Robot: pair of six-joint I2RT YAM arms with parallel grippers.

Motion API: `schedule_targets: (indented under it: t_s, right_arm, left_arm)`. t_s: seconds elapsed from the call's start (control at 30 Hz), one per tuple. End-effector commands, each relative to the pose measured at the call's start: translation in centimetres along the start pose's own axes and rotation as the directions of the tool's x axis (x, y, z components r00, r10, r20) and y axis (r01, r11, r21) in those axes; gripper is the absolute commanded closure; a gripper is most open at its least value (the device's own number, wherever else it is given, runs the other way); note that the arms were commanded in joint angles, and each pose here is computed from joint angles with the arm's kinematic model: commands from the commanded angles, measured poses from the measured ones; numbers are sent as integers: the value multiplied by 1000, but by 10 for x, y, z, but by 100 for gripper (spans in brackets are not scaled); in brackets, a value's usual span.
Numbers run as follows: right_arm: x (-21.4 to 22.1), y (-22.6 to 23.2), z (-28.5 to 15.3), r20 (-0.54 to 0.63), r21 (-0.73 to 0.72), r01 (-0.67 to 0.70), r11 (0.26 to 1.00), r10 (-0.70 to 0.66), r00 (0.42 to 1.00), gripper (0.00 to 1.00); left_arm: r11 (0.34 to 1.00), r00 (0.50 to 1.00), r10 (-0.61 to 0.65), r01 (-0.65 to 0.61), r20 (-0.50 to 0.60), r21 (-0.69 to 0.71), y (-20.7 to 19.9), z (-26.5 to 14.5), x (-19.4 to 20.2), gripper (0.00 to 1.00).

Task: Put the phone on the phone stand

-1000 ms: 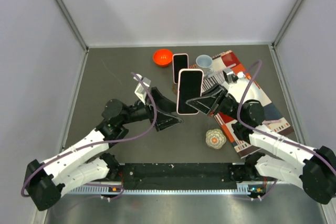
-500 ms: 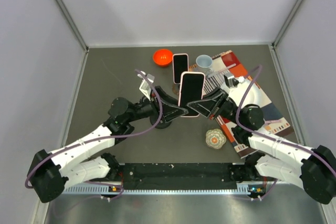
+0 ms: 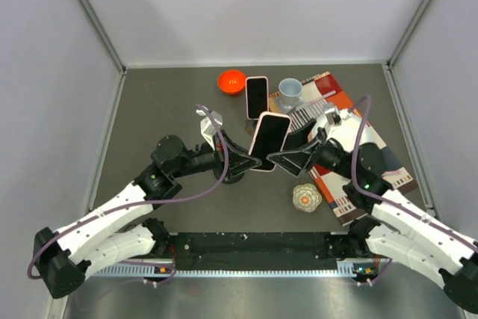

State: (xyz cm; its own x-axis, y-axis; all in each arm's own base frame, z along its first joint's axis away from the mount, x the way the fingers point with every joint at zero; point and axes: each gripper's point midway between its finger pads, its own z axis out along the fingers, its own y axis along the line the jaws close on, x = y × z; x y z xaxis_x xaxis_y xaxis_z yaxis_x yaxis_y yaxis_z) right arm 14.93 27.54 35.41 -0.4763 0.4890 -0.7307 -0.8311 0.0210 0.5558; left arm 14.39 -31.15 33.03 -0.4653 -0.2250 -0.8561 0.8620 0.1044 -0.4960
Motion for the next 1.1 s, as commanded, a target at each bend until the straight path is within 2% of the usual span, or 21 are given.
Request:
schedule_targets:
  t_s: [0.0, 0.03, 0.07, 0.13, 0.17, 0.2, 0.27, 0.43, 0.63, 1.07]
  right_arm:
    - [12, -25, -22, -310, 183, 255, 949, -190, 932, 21]
    - [11, -33, -27, -361, 213, 294, 932, -205, 910, 17]
    - [1, -29, -28, -402, 189, 380, 906, -281, 871, 14]
    - [20, -29, -43, -529, 156, 372, 915, -241, 814, 12]
    - [17, -20, -39, -552, 84, 400, 913, -292, 781, 12]
    - [27, -8, -43, -589, 10, 349, 937, -277, 759, 12]
    - [26, 3, -38, -589, -76, 354, 932, -328, 738, 13]
    - [11, 16, -21, -564, -198, 388, 900, -428, 706, 18]
    - [19, 9, -8, -610, -243, 390, 888, -452, 650, 31]
    - [43, 12, -4, -635, -324, 331, 886, -463, 619, 53]
  left_arm:
    - [975, 975, 220, -221, -31, -25, -18, -25, -17, 100]
    - [966, 965, 255, -257, -57, -24, -18, -30, -14, 100]
    - [961, 959, 275, -277, -69, -25, -20, -33, -14, 100]
    - [954, 947, 284, -295, -150, -55, -14, -46, 0, 100]
    - [950, 941, 295, -307, -167, -55, -15, -49, 0, 100]
    - [948, 935, 298, -314, -194, -57, -15, -53, 4, 100]
    - [947, 919, 303, -319, -253, -23, -19, -60, 15, 100]
    - [951, 897, 303, -306, -322, 41, -26, -66, 29, 100]
    - [950, 895, 310, -303, -320, 73, -32, -66, 29, 100]
    - [950, 899, 312, -289, -308, 118, -38, -62, 28, 100]
